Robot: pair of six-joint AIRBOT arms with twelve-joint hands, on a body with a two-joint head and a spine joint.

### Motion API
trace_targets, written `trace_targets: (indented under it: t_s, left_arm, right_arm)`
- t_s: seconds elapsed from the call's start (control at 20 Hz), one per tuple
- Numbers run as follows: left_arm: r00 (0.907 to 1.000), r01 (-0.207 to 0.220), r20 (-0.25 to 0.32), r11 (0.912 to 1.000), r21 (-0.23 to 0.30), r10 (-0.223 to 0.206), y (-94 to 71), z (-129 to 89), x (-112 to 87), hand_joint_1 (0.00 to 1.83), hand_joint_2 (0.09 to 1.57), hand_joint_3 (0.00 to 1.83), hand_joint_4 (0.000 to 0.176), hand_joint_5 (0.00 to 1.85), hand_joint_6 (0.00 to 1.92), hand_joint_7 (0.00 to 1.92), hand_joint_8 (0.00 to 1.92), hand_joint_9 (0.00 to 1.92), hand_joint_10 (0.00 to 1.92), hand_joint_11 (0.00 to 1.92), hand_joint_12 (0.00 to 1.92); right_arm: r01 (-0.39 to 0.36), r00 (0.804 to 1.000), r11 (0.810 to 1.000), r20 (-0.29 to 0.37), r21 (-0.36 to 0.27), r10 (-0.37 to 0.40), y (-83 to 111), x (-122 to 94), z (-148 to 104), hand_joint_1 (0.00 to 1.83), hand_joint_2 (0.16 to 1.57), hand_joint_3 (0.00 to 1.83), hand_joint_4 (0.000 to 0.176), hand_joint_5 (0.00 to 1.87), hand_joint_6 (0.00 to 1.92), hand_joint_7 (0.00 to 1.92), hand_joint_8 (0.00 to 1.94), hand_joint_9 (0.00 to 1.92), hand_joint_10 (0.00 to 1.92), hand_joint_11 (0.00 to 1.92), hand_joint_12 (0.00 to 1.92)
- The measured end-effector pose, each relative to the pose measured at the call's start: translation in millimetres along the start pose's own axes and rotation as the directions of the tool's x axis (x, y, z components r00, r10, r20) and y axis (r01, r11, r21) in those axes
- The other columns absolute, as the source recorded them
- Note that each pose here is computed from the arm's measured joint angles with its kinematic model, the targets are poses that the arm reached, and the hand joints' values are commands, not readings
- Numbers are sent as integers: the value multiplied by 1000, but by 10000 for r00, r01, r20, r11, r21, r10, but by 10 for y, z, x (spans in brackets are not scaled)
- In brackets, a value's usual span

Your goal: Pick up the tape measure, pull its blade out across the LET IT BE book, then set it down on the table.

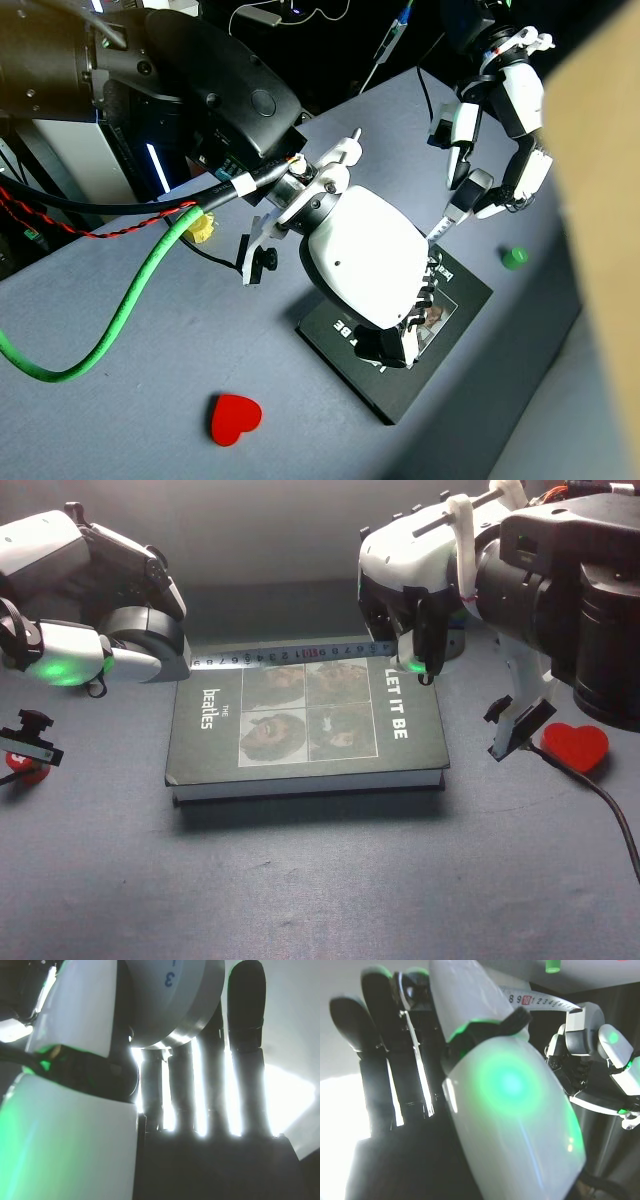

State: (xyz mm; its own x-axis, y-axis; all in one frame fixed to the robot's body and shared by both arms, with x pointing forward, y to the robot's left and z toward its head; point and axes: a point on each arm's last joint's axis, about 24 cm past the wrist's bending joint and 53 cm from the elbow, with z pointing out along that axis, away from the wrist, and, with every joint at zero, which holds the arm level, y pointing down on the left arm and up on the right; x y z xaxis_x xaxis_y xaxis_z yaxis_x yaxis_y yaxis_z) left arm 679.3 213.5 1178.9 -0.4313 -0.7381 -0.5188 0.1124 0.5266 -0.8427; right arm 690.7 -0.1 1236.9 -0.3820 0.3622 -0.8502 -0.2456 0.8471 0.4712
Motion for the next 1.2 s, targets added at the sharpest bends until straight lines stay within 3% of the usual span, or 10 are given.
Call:
trace_targets:
  t_s: [0.2,0.55,1.2]
  left_arm:
    - [10000,4,2,10000,3,-4,-1,0,-1,1383,1096,0,0,915,898,1099,828,929,1226,866,1123]
    - [9999,105,-96,9999,48,-104,-12,22,54,1384,1093,0,0,918,893,1118,800,930,1214,866,1116]
    - [9999,124,-52,9999,110,-123,-27,22,44,1382,1098,0,0,919,904,1101,825,910,1240,850,1129]
  right_arm:
    - [-30,10000,10000,20,15,29,-31,-19,-5,1207,1161,1,0,827,1109,969,1147,777,1063,633,1460]
    - [-142,9999,9998,-63,116,143,-261,-25,-36,1203,1164,1,0,824,1123,963,1147,762,1047,640,1453]
    - [483,9987,9988,129,62,-484,-413,-179,-140,1207,1163,0,0,820,1119,971,1144,800,1026,660,1429]
